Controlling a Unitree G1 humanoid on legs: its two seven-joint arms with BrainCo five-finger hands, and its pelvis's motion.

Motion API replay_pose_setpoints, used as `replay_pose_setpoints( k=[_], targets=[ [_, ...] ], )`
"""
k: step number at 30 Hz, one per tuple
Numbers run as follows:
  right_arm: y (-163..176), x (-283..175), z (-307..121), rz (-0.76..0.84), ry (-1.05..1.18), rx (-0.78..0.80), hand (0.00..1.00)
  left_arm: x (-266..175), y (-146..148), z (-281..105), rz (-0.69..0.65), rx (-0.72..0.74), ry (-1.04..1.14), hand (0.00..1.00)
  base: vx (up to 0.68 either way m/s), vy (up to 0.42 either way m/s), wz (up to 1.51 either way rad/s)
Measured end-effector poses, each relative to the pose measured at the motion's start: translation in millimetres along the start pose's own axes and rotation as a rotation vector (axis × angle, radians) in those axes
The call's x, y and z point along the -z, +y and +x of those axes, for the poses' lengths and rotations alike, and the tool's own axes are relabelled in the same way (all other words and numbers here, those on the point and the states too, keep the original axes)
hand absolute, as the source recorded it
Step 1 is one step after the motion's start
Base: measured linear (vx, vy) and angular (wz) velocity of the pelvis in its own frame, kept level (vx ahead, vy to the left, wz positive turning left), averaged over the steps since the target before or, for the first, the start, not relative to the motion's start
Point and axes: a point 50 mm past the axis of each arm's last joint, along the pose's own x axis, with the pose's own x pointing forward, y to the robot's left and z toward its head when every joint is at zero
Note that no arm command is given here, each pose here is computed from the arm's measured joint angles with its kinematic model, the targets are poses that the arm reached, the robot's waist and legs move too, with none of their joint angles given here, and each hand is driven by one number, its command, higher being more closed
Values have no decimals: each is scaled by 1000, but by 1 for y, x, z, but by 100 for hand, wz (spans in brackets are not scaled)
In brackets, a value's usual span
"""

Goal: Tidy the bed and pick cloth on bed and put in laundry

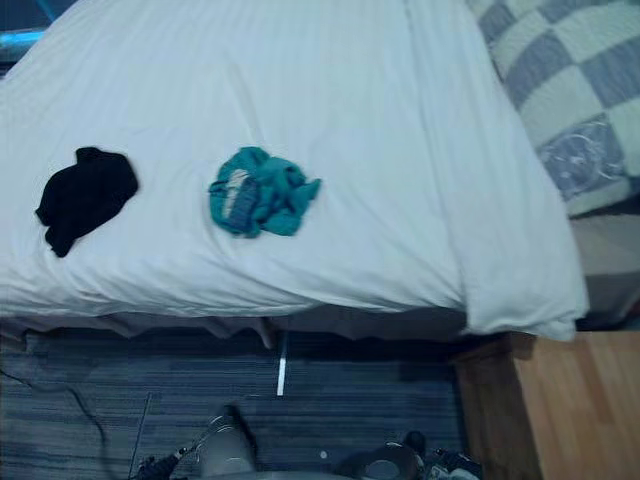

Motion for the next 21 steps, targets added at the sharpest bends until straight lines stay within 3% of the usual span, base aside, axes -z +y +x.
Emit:
replay_pose_setpoints(
  k=[3, 7, 14, 21],
  targets=[
    [26, 17, -7, -62, 54, -83, 0, 7, 22, 5, 89, -33, -3, 0, 171, 581, -8],
    [37, 0, -9, -129, -33, -138, 0, -8, 16, 6, 142, 12, -72, 0, 172, 376, -12],
    [42, -38, -14, -235, -243, -204, 0, -54, -34, -8, 288, 208, -261, 0, 87, 103, 11],
    [44, -54, -11, -319, -267, -190, 0, -59, -35, -10, 229, 161, -281, 0, 105, 141, -36]
  ],
)
